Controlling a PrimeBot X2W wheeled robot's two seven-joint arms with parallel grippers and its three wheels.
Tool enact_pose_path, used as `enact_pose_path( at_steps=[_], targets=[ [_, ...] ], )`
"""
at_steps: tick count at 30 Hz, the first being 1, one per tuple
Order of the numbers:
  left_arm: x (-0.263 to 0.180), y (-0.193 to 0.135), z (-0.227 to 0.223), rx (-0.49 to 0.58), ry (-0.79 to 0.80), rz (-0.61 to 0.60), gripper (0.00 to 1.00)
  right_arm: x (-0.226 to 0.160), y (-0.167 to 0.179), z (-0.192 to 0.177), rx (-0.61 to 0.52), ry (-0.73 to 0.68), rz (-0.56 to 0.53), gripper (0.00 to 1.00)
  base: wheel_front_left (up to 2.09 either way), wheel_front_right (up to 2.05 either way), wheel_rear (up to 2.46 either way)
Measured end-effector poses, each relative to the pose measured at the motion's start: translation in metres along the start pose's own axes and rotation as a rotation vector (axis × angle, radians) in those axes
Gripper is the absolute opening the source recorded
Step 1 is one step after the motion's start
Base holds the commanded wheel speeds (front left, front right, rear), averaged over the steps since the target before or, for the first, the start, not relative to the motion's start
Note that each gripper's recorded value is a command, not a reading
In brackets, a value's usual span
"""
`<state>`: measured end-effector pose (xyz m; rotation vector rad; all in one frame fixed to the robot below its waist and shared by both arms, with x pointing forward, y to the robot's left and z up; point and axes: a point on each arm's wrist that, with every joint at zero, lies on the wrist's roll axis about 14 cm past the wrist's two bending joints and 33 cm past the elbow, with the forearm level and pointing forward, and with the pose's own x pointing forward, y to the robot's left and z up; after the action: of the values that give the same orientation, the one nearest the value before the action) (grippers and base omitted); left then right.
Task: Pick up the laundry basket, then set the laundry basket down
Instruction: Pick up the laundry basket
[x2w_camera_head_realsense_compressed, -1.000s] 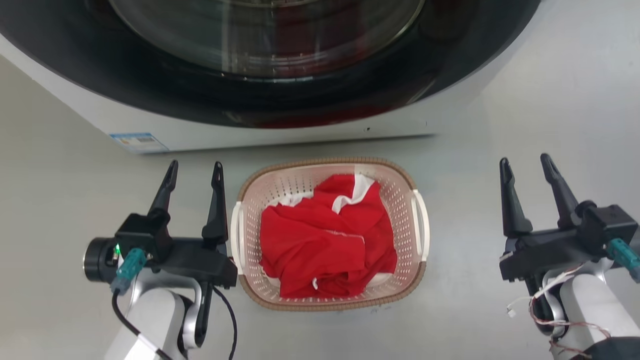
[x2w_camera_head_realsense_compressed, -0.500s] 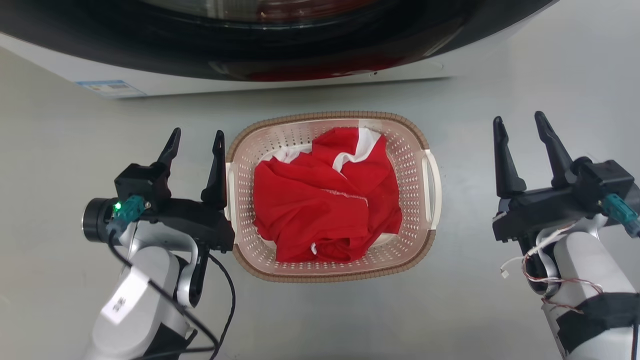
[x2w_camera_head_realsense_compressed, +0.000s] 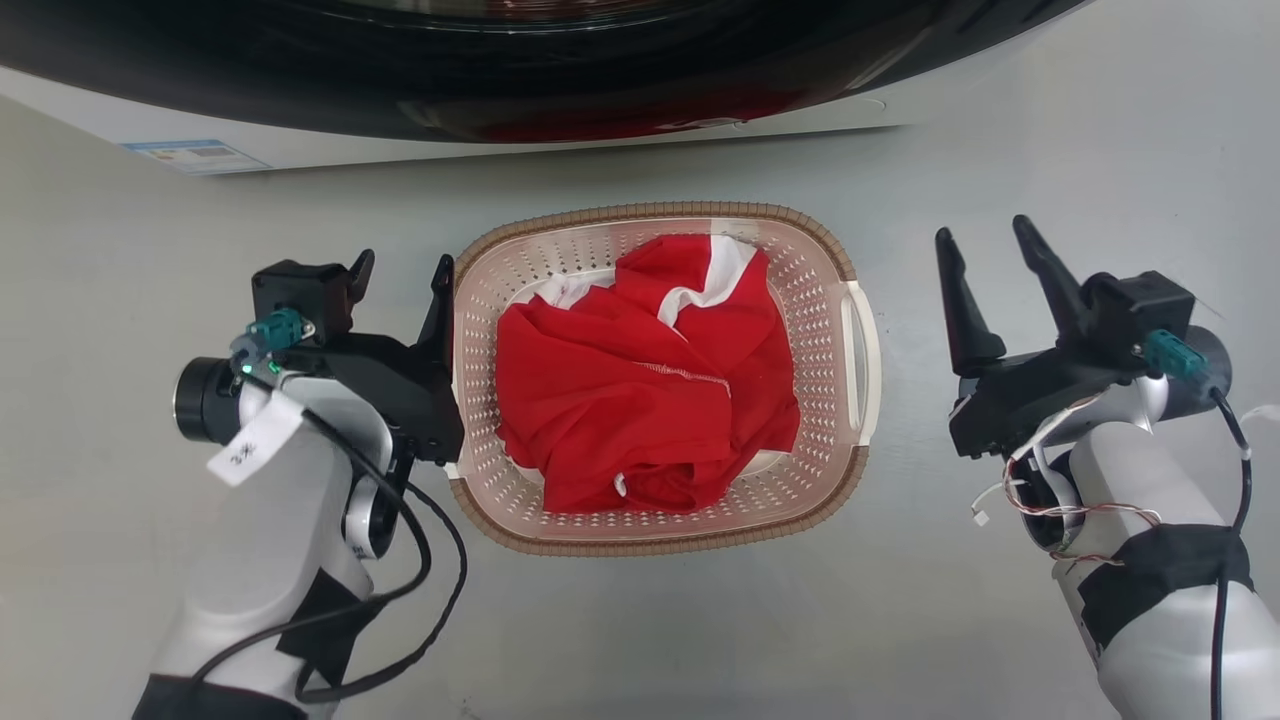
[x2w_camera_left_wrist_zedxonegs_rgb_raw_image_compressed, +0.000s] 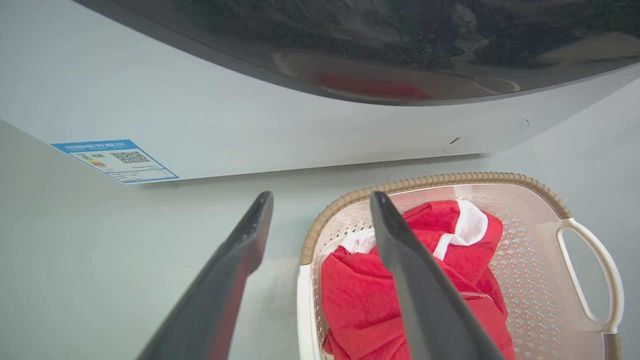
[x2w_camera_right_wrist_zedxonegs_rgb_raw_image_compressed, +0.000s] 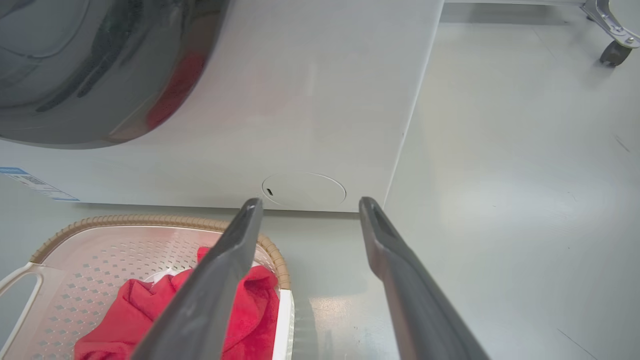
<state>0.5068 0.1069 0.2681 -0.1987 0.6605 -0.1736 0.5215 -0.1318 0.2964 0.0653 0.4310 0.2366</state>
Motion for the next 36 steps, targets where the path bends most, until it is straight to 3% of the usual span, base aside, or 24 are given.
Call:
enact_pose_path(
  at_steps=[21,36],
  targets=[
    [0.004,0.010,-0.084,-0.056,0.307,0.018,1.00,-0.002,0.012,-0.088,0.063,0.327,0.028,1.00,0.00,0.00,0.00],
    [0.021,0.016,-0.116,-0.057,0.393,0.009,1.00,0.015,0.023,-0.122,0.088,0.410,0.056,1.00,0.00,0.00,0.00]
  ],
)
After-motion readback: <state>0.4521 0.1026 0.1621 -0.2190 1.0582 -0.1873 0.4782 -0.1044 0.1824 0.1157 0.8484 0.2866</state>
